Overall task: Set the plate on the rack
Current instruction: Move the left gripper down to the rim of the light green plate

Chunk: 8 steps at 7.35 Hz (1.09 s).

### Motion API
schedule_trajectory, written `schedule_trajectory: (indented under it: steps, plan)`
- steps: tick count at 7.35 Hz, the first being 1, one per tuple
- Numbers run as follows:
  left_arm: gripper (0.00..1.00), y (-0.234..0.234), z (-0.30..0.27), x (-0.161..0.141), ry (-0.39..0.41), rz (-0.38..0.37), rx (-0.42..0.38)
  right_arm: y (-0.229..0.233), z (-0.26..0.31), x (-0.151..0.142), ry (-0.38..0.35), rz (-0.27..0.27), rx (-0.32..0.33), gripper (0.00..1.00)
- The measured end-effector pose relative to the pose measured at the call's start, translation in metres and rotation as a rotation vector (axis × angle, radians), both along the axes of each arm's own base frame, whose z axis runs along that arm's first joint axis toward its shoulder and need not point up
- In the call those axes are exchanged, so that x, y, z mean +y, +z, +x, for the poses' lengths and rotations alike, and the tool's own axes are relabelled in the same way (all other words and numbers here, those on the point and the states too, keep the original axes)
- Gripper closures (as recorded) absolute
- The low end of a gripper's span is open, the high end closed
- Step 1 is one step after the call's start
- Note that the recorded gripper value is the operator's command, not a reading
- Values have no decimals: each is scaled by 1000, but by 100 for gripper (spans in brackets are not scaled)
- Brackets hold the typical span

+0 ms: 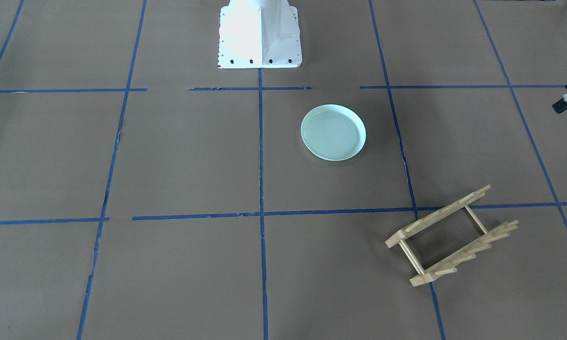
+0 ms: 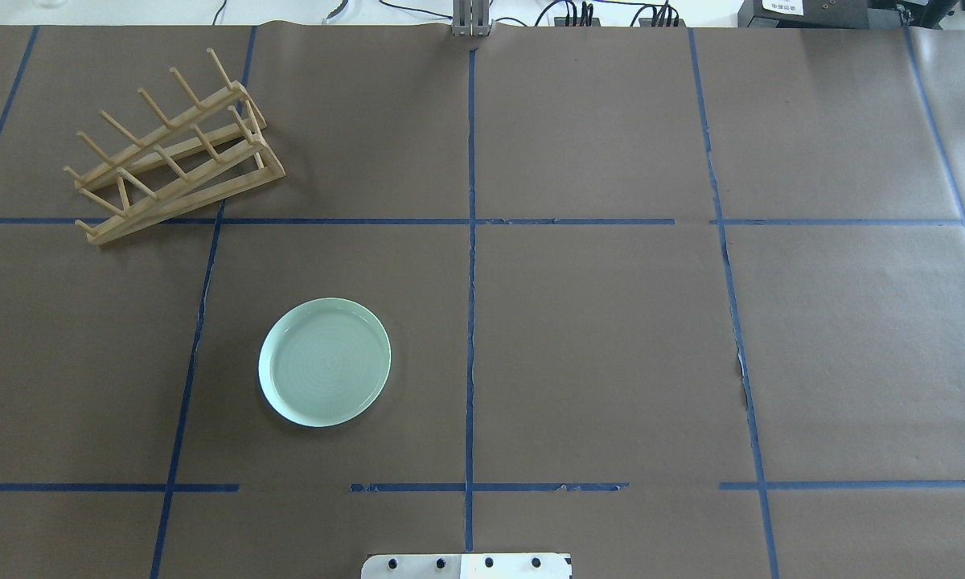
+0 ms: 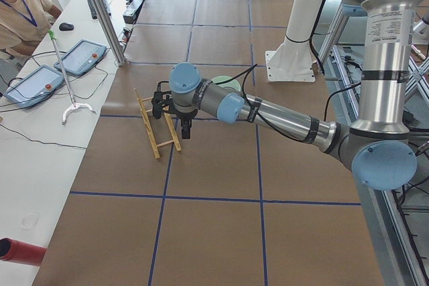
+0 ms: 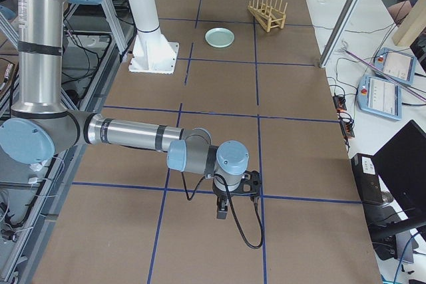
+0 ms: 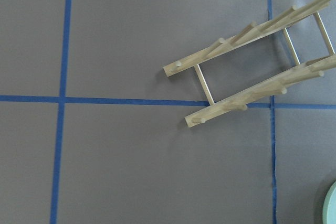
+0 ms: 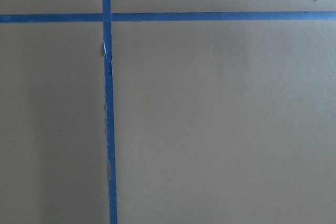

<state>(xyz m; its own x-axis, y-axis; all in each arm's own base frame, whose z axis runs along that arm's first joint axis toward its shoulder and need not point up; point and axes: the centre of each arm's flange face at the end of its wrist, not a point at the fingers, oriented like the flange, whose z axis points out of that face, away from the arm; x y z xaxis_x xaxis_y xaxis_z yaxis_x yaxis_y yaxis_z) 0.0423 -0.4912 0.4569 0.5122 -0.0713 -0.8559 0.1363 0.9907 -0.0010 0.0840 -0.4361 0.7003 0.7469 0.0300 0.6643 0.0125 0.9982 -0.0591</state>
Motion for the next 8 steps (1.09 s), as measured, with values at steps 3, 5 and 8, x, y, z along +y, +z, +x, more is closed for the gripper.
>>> schedule_trajectory:
  steps: [3, 5, 8]
  plan:
    - [0, -86, 179, -16, -85, -217, -46, 0, 0, 0, 0, 0, 0, 0]
    - [0, -125, 303, -14, -108, -377, -106, 0, 0, 0, 0, 0, 0, 0]
    - [0, -162, 428, -2, -104, -388, -281, 0, 0, 0, 0, -1, 0, 0]
